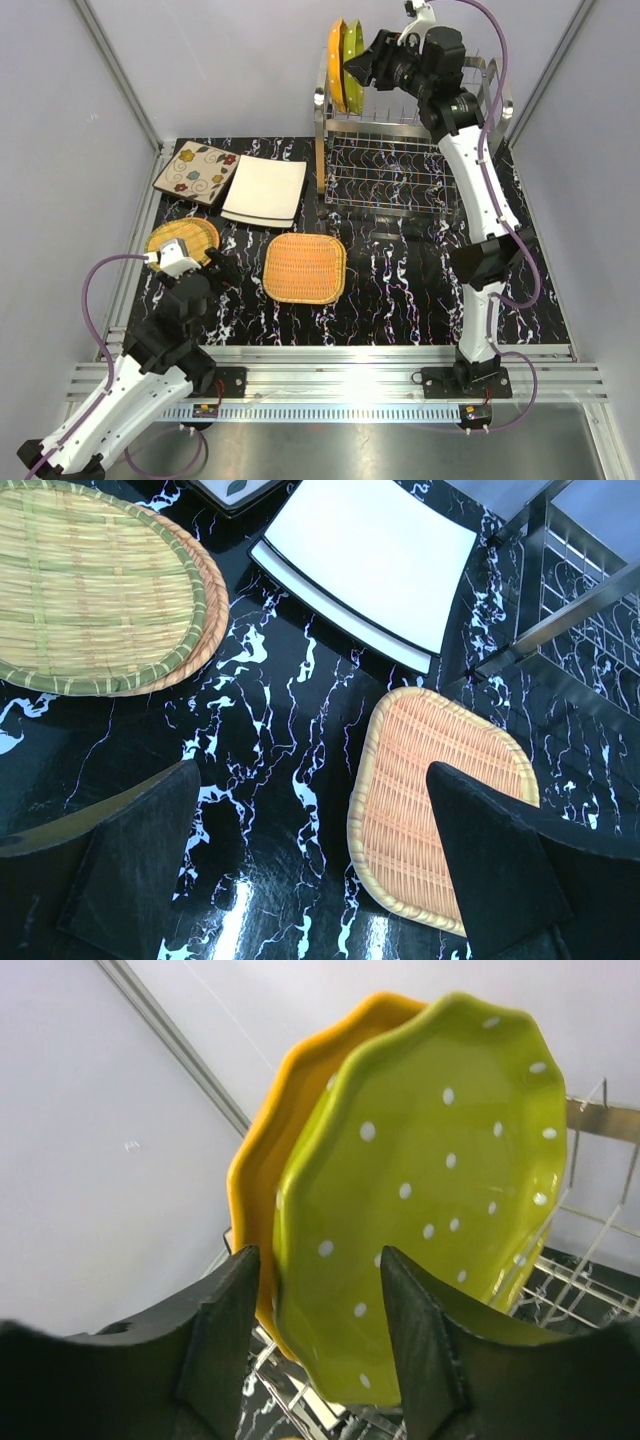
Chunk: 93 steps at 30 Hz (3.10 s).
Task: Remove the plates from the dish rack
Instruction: Grab a plate with the right arm
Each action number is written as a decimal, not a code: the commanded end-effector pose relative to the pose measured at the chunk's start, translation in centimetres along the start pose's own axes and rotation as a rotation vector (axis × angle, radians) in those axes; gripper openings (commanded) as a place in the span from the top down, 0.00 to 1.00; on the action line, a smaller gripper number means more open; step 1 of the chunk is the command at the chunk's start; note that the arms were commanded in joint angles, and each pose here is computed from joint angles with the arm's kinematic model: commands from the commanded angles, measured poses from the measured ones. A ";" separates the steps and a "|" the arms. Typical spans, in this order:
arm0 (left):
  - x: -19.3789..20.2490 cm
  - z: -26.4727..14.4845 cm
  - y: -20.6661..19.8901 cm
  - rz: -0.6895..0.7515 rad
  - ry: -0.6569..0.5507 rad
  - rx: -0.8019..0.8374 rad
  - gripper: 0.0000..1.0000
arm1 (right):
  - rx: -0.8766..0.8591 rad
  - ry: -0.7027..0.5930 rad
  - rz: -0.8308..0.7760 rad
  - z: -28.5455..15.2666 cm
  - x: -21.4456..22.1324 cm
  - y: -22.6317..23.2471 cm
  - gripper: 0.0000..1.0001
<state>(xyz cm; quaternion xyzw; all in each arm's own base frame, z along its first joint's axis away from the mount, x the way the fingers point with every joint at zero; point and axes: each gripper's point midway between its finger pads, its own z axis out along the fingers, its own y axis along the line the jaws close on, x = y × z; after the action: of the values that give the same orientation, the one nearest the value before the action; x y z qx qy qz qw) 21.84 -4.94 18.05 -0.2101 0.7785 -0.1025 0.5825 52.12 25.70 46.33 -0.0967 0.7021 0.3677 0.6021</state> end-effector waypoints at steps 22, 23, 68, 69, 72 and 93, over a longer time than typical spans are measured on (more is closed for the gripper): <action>-0.7 0.4 -0.4 -0.024 -0.033 -0.002 0.01 | -0.111 -0.192 -0.022 -0.1 -5.5 4.1 1.00; -0.8 0.3 -0.5 -0.029 -0.036 0.000 0.01 | -0.107 -0.207 -0.019 -0.2 -5.8 4.1 1.00; -1.7 -0.3 -1.4 -0.067 -0.037 0.040 0.01 | -0.256 -0.573 0.047 -5.9 -17.0 8.4 1.00; -1.8 -0.3 -1.5 -0.068 -0.040 0.042 0.01 | -0.260 -0.575 0.054 -6.1 -17.1 8.5 1.00; -1.9 -0.3 -1.7 -0.071 -0.041 0.049 0.01 | -0.277 -0.582 0.062 -6.7 -17.6 8.9 1.00; -4.5 -0.7 -5.2 -0.098 -0.070 0.172 0.01 | -0.391 -0.608 0.102 -11.1 -20.0 12.8 1.00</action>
<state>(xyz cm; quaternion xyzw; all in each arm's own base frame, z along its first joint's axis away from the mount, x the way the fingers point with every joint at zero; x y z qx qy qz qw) 22.65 -6.72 20.21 -0.2020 0.7680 -0.1465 0.5899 52.40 24.97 55.21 0.0025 0.5877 0.4985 0.6372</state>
